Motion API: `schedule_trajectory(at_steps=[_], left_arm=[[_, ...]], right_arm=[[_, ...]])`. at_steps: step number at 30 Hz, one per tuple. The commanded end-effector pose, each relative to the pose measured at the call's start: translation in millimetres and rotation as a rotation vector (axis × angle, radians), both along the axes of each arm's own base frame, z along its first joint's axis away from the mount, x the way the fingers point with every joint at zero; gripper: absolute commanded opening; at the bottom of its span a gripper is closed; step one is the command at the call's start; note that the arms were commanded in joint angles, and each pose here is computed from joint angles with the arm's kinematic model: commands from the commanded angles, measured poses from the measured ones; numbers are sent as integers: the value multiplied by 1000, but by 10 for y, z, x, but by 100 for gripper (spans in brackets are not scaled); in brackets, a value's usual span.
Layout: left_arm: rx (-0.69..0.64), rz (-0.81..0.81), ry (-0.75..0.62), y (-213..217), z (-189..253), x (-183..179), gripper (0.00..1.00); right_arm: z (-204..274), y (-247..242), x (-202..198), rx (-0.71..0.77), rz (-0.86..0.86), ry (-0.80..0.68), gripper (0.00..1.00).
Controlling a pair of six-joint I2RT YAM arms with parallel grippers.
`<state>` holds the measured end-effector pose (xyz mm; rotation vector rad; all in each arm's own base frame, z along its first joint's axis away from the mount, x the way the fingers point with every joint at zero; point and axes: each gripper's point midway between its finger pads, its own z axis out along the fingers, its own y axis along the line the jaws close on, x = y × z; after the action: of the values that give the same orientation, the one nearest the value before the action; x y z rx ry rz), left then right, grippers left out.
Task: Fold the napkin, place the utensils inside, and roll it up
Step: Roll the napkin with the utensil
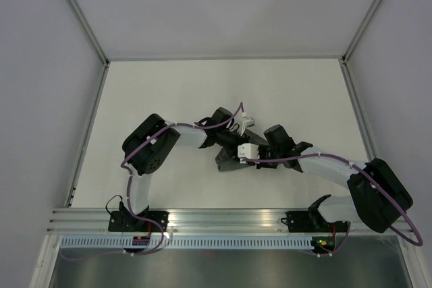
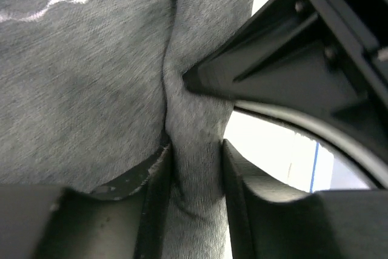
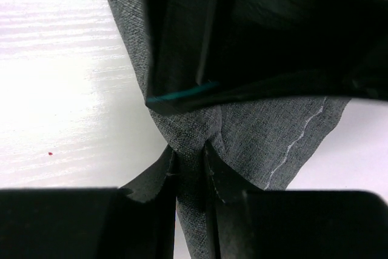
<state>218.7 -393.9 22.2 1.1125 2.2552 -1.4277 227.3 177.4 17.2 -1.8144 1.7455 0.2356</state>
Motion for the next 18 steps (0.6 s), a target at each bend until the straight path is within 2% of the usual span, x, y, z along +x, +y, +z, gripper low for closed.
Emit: schedule_trajectory(at_steps=[1,6,13,18], left_arm=[[123,132,148,336,-302,-141,45],[12,210,85,299,48,40,49],[-5,372,-89,410,323,341,51],[-17,574,-267,700,531,637,56]], right_arm=[[-167,-227,-67,-77,-40,133,8],[-185,-243,-48,-104,-29,216,6],[-214,-221,-72,-137,-1,354,5],[-192,-200,-38,-149,11,409,4]])
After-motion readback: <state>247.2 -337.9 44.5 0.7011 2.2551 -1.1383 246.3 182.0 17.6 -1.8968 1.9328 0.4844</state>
